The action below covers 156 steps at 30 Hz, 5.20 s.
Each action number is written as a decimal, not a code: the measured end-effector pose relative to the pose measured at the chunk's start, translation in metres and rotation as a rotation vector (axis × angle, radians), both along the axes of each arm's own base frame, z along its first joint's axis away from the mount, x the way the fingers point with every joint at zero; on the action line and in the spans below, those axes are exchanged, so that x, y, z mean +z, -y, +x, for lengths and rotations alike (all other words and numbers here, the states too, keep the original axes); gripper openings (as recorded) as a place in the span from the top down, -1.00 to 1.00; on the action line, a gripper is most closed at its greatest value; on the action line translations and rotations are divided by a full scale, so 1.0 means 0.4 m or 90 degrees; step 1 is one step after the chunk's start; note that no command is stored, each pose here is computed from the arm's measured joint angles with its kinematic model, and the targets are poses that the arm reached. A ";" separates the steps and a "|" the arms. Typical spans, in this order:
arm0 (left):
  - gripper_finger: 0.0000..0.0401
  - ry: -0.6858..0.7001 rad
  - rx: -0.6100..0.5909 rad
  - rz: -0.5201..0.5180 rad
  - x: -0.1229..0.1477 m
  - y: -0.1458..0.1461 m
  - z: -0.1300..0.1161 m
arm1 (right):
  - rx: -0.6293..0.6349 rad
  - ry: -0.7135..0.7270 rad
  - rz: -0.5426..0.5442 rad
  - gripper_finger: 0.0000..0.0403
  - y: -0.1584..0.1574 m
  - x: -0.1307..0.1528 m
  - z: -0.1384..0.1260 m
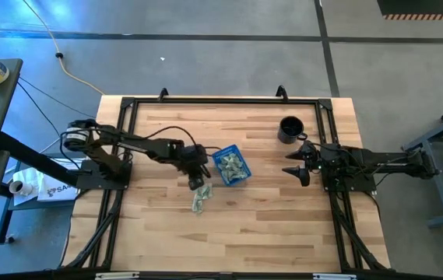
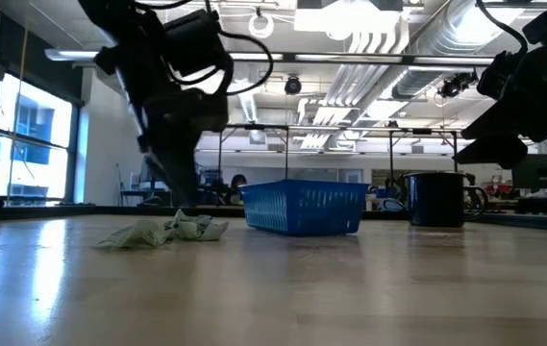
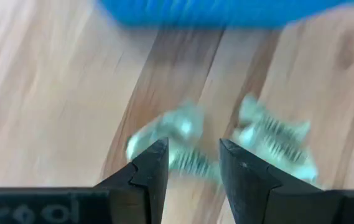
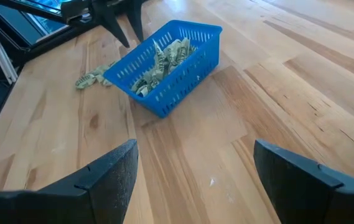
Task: Pick and place Stevia / Truvia into bins
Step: Put the stevia packet into the basket
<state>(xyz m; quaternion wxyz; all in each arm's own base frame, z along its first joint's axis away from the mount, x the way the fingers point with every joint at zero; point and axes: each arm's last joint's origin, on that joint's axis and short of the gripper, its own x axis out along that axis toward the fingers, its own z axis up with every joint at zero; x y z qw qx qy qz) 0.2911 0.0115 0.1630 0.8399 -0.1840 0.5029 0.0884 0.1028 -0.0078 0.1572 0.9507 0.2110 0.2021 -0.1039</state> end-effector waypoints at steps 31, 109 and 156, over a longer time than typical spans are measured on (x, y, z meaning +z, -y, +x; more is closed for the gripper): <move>-0.32 -0.038 -0.296 0.214 -0.036 0.024 0.048 | 0.004 -0.017 0.003 -0.52 -0.001 -0.005 0.000; 0.16 -0.187 -0.249 0.049 0.004 -0.072 0.026 | 0.004 -0.023 0.003 -0.52 -0.001 -0.008 -0.001; -0.35 -0.090 -0.255 0.197 0.276 -0.095 0.155 | 0.004 -0.027 0.004 -0.52 -0.001 -0.008 -0.002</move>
